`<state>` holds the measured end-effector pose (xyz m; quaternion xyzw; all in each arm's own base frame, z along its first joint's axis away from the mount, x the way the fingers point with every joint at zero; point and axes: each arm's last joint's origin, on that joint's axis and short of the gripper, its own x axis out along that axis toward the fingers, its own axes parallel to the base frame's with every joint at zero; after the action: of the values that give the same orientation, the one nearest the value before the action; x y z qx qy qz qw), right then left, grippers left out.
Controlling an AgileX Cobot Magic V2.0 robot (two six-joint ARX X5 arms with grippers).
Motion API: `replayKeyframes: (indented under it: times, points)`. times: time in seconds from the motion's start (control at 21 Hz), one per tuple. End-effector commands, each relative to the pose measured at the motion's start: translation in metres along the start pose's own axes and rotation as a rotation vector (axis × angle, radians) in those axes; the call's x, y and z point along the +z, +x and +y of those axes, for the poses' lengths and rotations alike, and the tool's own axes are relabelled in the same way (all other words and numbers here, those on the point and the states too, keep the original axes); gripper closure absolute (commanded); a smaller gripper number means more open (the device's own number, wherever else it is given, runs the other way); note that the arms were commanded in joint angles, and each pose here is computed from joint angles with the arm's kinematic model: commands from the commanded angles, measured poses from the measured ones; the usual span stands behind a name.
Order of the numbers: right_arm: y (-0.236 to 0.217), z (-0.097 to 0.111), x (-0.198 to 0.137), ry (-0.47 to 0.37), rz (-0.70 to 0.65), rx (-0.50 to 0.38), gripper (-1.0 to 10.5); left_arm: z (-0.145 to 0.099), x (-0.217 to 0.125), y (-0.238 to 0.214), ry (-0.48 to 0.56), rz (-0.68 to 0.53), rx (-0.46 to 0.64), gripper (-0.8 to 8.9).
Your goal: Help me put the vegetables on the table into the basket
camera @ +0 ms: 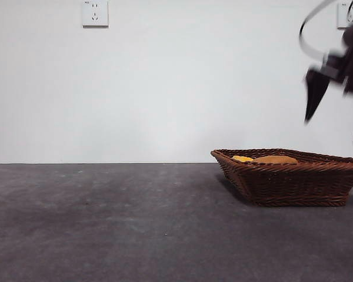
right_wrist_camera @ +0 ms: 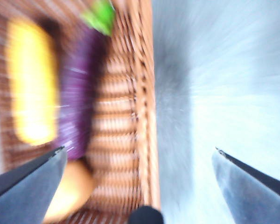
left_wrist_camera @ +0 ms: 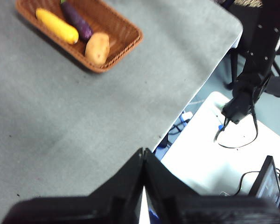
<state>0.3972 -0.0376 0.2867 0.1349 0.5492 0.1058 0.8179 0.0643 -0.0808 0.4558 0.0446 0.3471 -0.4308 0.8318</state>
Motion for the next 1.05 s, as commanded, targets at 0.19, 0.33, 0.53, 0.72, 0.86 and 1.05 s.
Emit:
replayKeyframes:
  times: [0.19, 0.33, 0.53, 0.72, 0.86, 1.05]
  points:
    - [-0.112, 0.040, -0.041, -0.069, -0.151, -0.113, 8.4, -0.001, -0.011, -0.019, 0.102, -0.061, -0.007, 8.22]
    - [-0.164, 0.065, -0.079, -0.110, -0.224, -0.116, 9.6, -0.002, -0.014, -0.023, 0.145, -0.076, -0.007, 8.22]
    - [-0.226, 0.089, -0.141, -0.151, -0.367, -0.199, 9.6, -0.001, -0.014, -0.022, 0.185, -0.070, -0.005, 8.22]
    - [-0.272, 0.105, -0.202, -0.189, -0.544, -0.202, 9.6, 0.001, -0.017, -0.013, 0.174, -0.036, -0.003, 8.22]
    - [-0.290, 0.111, -0.233, -0.181, -0.639, -0.188, 9.6, 0.003, -0.021, -0.003, 0.143, 0.004, 0.001, 8.22]
    - [-0.303, 0.115, -0.262, -0.193, -0.718, -0.183, 9.4, 0.005, -0.024, 0.006, 0.107, 0.041, 0.005, 8.16]
